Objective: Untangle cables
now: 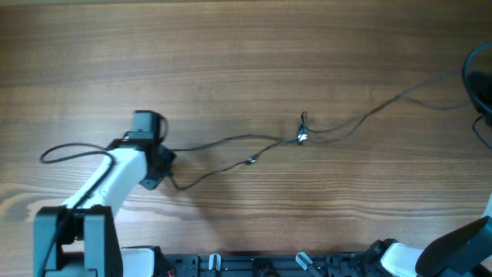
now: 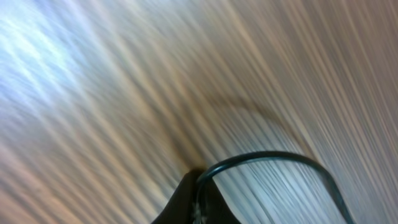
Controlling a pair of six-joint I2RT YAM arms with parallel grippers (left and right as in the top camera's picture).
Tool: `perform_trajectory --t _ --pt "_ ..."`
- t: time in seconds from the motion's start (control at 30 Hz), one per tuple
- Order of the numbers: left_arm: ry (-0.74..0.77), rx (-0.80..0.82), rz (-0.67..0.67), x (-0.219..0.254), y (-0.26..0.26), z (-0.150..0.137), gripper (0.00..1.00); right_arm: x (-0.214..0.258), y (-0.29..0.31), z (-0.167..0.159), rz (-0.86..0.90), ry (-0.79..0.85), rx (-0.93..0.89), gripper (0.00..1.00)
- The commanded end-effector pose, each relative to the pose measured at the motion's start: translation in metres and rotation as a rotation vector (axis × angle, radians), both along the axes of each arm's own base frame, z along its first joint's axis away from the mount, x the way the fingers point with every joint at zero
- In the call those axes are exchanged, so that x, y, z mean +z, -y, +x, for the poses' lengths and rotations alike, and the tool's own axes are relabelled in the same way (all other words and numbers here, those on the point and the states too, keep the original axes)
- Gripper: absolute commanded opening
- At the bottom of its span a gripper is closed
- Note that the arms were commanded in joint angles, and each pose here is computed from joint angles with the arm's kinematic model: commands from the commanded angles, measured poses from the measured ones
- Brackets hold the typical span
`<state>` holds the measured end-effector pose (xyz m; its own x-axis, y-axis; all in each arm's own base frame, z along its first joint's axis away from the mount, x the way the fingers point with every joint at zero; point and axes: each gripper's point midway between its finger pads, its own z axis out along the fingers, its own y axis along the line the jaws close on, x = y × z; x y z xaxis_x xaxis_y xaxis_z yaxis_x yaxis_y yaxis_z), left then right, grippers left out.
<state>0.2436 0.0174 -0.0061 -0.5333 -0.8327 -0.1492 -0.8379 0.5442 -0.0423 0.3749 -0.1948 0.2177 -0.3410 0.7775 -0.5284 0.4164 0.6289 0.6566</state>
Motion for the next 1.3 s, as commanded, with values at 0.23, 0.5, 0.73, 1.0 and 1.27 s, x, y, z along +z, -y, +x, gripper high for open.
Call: perform_trajectory --t 0.23,0.5,0.73,1.0,1.27 --pt "0.135 0.468 -0.352 -0.013 -0.083 -0.014 0.04 -0.030 0.055 -0.045 0.009 -0.214 -0.439 0.04" --pt "0.278 0.289 -0.479 0.002 -0.061 0.018 0.04 -0.030 -0.017 -0.008 0.132 -0.169 -0.149 0.07" --pt "0.332 -0.084 -0.477 0.012 0.023 0.061 0.38 -0.065 -0.107 0.004 0.084 -0.353 0.039 1.00" --pt "0.372 -0.342 -0.480 0.020 0.094 0.073 1.00 -0.117 -0.183 -0.036 0.103 -0.645 0.251 0.97" --pt "0.533 -0.822 -0.447 0.048 0.202 0.073 1.00 -0.179 -0.228 -0.080 0.146 -0.762 0.345 1.00"
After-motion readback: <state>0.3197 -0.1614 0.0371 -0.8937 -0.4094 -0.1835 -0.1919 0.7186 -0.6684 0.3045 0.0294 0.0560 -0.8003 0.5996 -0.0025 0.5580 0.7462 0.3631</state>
